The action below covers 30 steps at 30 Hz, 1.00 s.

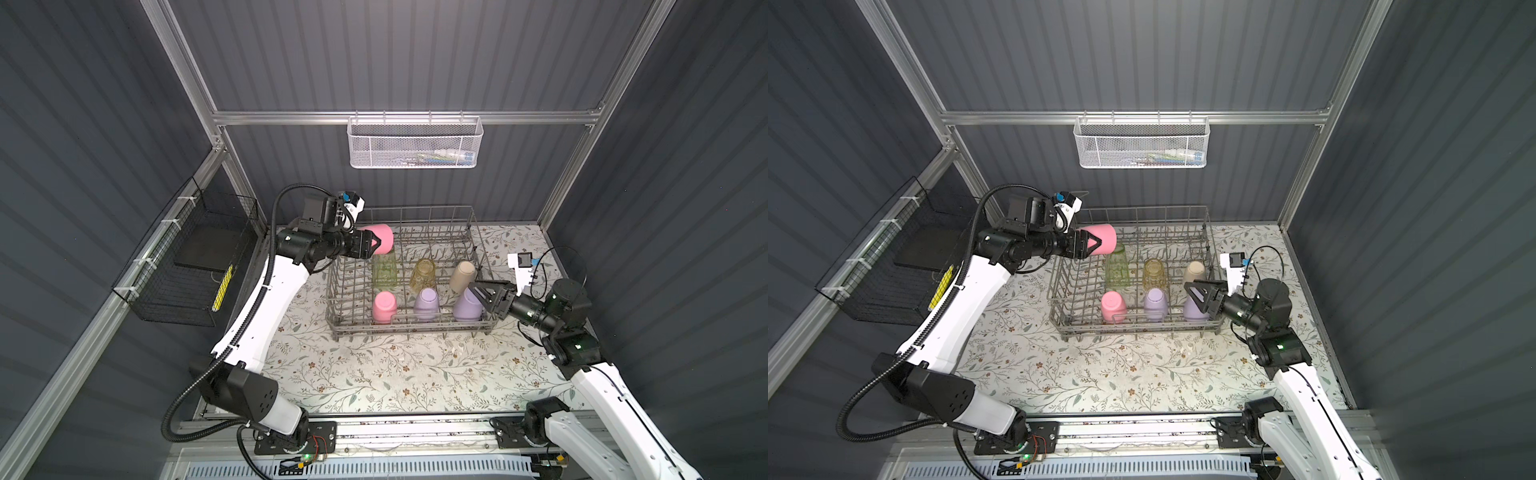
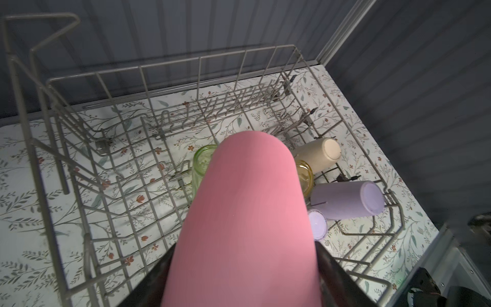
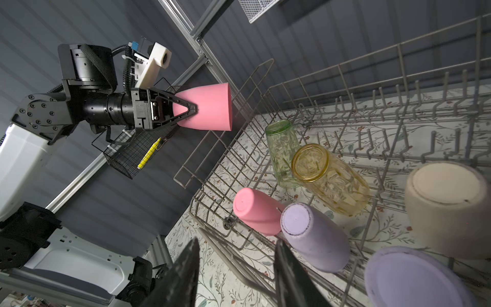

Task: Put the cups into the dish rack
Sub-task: 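Carry the pink cup over the rack and lower it mouth-down with the left gripper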

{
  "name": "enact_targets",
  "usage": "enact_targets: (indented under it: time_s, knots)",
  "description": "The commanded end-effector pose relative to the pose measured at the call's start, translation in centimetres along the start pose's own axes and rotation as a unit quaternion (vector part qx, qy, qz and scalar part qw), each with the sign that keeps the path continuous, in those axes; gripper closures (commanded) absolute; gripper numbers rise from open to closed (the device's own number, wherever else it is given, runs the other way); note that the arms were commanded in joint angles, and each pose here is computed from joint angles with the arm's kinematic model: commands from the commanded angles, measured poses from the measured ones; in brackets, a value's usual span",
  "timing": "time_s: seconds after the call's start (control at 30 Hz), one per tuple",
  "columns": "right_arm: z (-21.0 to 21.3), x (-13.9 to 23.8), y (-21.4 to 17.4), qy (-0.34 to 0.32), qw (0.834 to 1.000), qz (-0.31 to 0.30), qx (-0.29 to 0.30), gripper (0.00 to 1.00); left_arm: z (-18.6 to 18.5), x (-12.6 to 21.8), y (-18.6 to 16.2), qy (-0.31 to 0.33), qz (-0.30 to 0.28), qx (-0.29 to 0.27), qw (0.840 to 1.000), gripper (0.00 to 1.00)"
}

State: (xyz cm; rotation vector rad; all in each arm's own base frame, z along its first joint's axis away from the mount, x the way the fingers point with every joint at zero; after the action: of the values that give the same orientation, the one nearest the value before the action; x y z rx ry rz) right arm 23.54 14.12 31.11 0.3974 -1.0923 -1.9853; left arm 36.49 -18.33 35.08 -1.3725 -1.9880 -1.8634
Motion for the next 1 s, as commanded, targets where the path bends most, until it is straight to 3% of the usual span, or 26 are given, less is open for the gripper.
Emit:
enact_targets:
  time_s: [0.0, 0.5, 0.97]
  knots:
    - [-0.4, 0.4, -0.3, -0.018, 1.0, 0.002, 0.019, 0.53, 1.3, 0.1, -0.5, 0.039, 0.029, 0.0, 0.999, 0.46]
    - [-2.0, 0.0, -1.2, -0.039, 0.999, 0.02, 0.013, 0.52, 4.5, -2.0, -2.7, 0.117, 0.103, 0.003, 0.988, 0.45]
    - [-2.5, -0.5, -1.5, -0.042, 0.999, 0.031, 0.005, 0.52, 5.7, -4.2, -4.6, 0.139, 0.151, 0.006, 0.979, 0.45]
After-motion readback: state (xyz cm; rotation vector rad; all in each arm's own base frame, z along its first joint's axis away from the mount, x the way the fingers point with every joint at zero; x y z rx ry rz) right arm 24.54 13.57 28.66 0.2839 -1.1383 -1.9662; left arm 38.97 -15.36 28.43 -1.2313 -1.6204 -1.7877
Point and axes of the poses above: each gripper's point midway between its finger pads, its own x axis back along the fingers, its own z axis along the line the jaws close on, y = z × x, the point moved 3 cm from there along x, back along the fingers
